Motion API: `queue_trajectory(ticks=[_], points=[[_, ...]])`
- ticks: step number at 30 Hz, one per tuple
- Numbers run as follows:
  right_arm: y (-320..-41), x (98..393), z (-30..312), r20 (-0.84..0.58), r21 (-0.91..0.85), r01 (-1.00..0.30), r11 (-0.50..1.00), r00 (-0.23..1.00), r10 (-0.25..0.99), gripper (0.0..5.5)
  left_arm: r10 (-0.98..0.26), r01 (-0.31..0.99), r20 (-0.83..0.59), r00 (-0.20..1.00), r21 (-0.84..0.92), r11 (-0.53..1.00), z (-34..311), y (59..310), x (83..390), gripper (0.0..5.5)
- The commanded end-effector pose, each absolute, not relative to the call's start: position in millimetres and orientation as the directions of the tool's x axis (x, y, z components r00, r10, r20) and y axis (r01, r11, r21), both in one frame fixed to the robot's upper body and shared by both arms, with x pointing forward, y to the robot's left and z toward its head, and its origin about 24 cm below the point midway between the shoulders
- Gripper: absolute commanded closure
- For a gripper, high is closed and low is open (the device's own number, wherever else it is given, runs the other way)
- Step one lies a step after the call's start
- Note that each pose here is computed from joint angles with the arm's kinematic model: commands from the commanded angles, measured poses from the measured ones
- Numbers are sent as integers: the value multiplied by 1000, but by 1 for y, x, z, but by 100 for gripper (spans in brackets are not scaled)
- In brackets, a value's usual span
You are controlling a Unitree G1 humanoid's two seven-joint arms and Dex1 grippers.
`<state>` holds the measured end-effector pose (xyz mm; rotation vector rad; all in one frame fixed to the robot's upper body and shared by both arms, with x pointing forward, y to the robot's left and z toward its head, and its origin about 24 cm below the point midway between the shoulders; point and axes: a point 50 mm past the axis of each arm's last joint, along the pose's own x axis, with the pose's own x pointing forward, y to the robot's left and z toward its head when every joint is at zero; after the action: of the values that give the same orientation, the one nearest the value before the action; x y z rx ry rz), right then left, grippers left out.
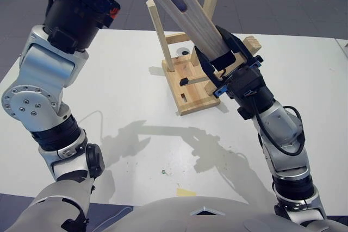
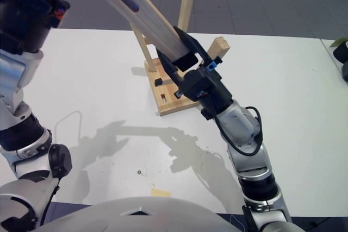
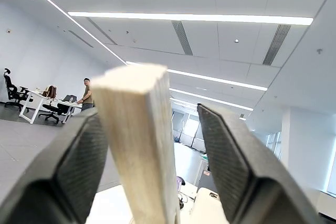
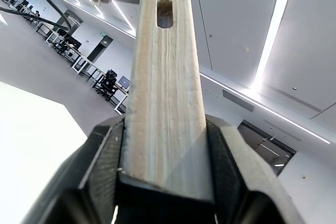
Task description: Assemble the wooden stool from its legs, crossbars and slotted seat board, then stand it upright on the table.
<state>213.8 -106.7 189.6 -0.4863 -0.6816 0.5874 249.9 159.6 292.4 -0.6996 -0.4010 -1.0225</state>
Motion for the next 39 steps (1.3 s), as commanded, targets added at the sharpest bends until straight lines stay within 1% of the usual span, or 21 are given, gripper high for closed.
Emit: queue_trajectory(ticks=[1,3,6,10,14,15,16,18,20,22,25,27,29,30,32,33,34,35,37,38,39], points=[[-106,211,190,435,-587,-355,728,621,653,343,-637,900,636,436,-316,301,306,163,244,340],[-107,211,189,430,-585,-361,726,621,655,343,-647,909,639,415,-311,277,308,164,241,385],[-107,212,188,426,-585,-367,724,621,659,343,-673,921,630,388,-303,247,308,164,236,431],[-107,212,187,427,-581,-370,725,619,659,344,-702,932,615,358,-276,234,308,163,231,437],[-105,213,186,424,-579,-375,724,620,660,344,-709,929,600,371,-249,275,309,162,232,438],[-104,213,185,418,-580,-380,721,621,663,306,-701,923,601,384,-246,295,310,163,233,439],[-104,213,184,413,-579,-384,719,623,665,301,-686,916,607,402,-248,317,311,165,236,440],[-105,215,182,405,-568,-391,724,633,660,265,-631,886,627,456,-254,388,317,172,243,448],[-107,217,180,398,-554,-395,733,648,649,234,-531,829,659,533,-281,484,326,185,254,448],[-110,219,179,397,-539,-392,746,663,635,205,-426,778,692,582,-322,540,335,201,262,448],[-114,224,187,426,-524,-363,771,671,606,151,-296,735,740,604,-374,566,348,226,266,448],[-124,232,204,509,-445,-299,844,692,513,129,-225,690,754,617,-381,616,353,242,267,448],[-140,241,225,589,-332,-220,917,711,383,102,-165,612,744,647,-378,695,355,257,270,448],[-150,245,235,620,-287,-173,942,716,321,84,-133,545,725,676,-371,752,353,264,274,448],[-177,256,252,648,-236,-48,971,736,194,53,-90,342,655,750,-268,901,345,277,283,448],[-191,262,254,631,-236,22,971,764,136,39,-94,273,628,773,-194,942,339,279,285,448],[-204,269,251,594,-255,76,964,799,94,20,-112,235,600,792,-131,963,332,280,287,448],[-213,277,240,515,-315,98,944,853,83,10,-133,190,563,815,-44,981,324,280,288,448],[-227,288,206,340,-413,84,907,938,68,10,-189,126,475,860,161,979,303,277,290,448],[-232,291,188,257,-427,57,902,965,61,10,-218,135,437,873,213,968,293,273,292,448],[-234,291,175,207,-418,37,908,977,56,10,-240,156,416,877,227,961,286,268,293,448]])
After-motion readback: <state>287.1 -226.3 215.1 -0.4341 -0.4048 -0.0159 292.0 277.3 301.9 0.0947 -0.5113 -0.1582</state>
